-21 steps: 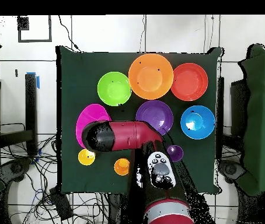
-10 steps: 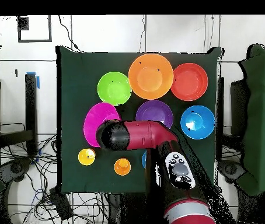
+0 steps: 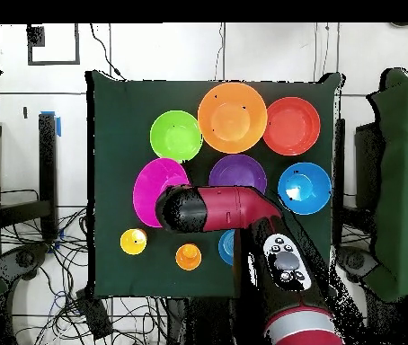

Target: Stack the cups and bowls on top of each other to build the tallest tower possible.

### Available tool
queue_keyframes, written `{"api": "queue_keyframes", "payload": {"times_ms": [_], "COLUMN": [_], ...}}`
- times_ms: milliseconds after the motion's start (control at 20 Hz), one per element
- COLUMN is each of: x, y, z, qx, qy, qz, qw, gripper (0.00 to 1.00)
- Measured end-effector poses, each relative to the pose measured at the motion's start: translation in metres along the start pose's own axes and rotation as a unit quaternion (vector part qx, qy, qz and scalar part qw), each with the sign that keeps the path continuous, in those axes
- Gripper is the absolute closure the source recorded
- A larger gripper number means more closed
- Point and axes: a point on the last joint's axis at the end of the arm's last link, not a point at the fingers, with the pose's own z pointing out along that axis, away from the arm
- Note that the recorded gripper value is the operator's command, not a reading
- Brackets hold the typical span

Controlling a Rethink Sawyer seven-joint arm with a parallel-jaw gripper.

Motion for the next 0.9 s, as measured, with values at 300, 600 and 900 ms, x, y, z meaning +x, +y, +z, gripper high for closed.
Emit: {"api": "queue_keyframes", "payload": {"times_ms": [300,600,900], "x": [0.0023,0.0032,0.0027], "y": [-0.0006,-0.0021,-0.0026], "z": [0.0014,0.0043,0.0043], "qx": [0.003,0.005,0.004], "qy": [-0.002,-0.008,-0.009], "qz": [-0.012,-0.019,-0.019], "qw": [0.9999,0.9998,0.9998], "gripper": [1.00,1.00,1.00]}}
